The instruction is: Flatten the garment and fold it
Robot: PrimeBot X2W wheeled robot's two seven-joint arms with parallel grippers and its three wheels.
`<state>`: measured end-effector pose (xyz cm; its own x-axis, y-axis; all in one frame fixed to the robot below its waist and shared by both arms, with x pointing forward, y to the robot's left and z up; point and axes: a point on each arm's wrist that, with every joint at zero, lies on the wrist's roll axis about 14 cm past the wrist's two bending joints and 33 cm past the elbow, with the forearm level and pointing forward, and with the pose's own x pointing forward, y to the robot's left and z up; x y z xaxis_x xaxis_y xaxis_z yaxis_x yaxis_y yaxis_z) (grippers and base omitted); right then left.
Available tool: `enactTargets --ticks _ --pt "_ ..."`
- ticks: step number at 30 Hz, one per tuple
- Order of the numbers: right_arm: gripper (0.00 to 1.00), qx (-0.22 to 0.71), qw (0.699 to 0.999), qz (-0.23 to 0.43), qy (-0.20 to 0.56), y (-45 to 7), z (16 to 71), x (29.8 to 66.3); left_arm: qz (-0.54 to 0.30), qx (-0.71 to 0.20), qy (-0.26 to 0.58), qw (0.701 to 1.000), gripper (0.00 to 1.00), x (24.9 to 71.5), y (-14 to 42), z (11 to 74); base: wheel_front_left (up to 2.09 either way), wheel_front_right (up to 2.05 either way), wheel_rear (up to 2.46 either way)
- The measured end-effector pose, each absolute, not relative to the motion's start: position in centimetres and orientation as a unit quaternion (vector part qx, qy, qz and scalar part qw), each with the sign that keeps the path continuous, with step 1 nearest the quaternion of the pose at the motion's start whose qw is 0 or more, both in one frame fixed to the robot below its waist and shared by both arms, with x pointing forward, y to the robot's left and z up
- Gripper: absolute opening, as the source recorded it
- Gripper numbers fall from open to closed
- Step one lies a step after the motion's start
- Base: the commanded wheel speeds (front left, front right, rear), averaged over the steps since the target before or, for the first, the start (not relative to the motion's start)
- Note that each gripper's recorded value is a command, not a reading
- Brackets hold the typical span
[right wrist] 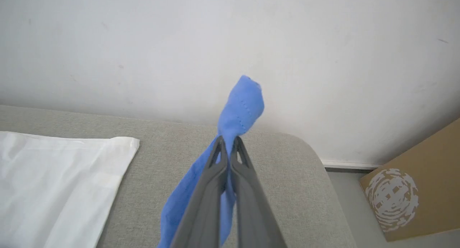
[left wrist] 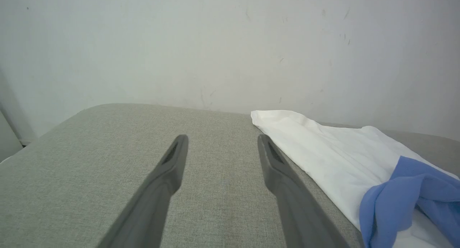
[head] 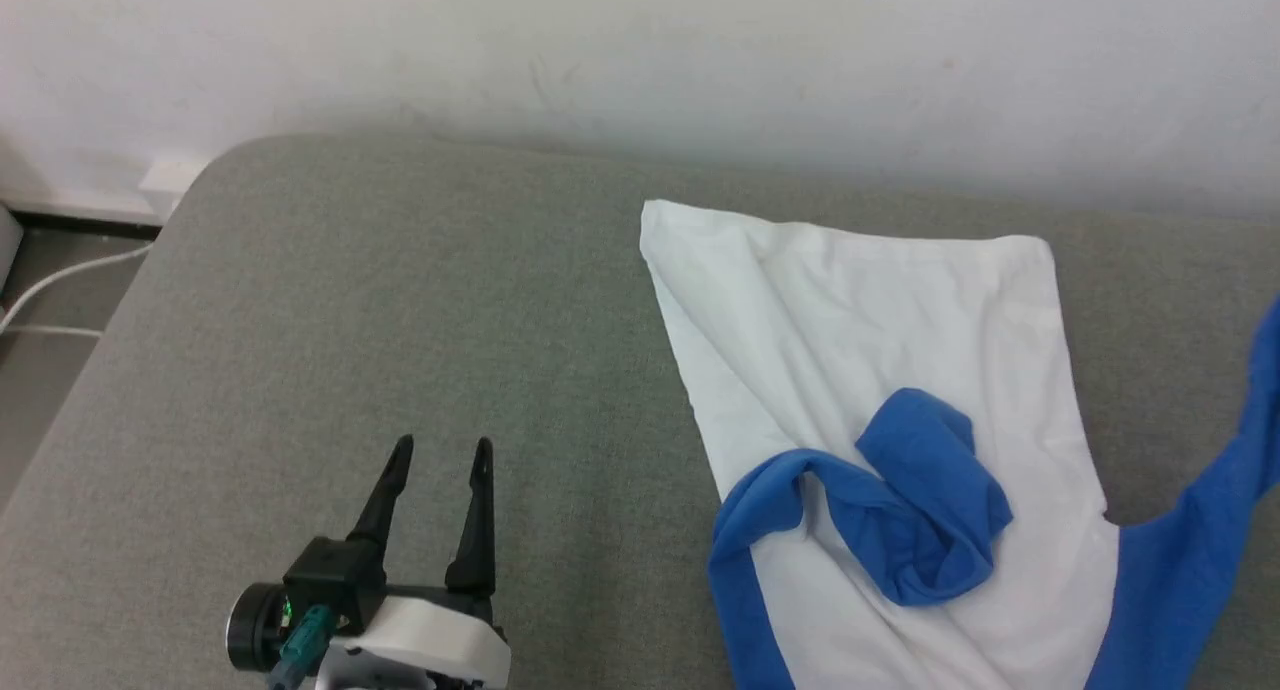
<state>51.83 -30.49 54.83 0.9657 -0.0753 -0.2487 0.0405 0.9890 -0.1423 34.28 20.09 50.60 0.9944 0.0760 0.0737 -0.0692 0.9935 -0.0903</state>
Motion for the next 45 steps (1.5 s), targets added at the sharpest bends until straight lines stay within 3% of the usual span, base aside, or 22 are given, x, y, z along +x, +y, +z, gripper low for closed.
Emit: enactTargets --ticks 7,15,27,29,31,32,37,45 --pt "0.00 -0.084 0.989 0.078 0.097 -21.6 57.2 48.7 0.031 -0.048 -0.055 0.997 1.00 33.5 19.9 51.5 0.00 0.00 0.00" --pt "0.00 -0.071 0.968 0.208 0.125 -10.1 54.5 44.6 0.029 -0.049 -0.050 0.997 1.00 33.4 19.8 51.2 0.00 0.00 0.00" --pt "0.02 -0.079 0.935 0.294 0.182 -1.8 48.5 43.0 0.044 -0.048 -0.020 0.998 1.00 33.0 20.6 49.4 0.00 0.00 0.00" --pt "0.22 -0.083 0.929 0.301 0.198 -1.3 47.1 42.8 0.046 -0.049 -0.014 0.998 1.00 32.9 20.7 49.1 0.00 0.00 0.00" --pt "0.48 -0.086 0.923 0.311 0.209 -0.7 45.9 42.5 0.048 -0.051 -0.011 0.998 1.00 33.0 20.8 48.9 0.00 0.00 0.00" --pt "1.00 -0.088 0.919 0.320 0.214 -0.2 45.3 42.2 0.048 -0.051 -0.010 0.997 1.00 33.1 20.8 48.8 0.00 0.00 0.00" --pt "1.00 -0.075 0.900 0.368 0.224 2.2 43.9 40.5 0.048 -0.051 -0.002 0.998 1.00 33.3 20.8 48.3 0.00 0.00 0.00" --pt "1.00 -0.054 0.918 0.364 0.146 0.9 48.0 41.7 0.028 -0.054 -0.011 0.998 1.00 33.8 19.7 48.8 0.00 0.00 0.00"
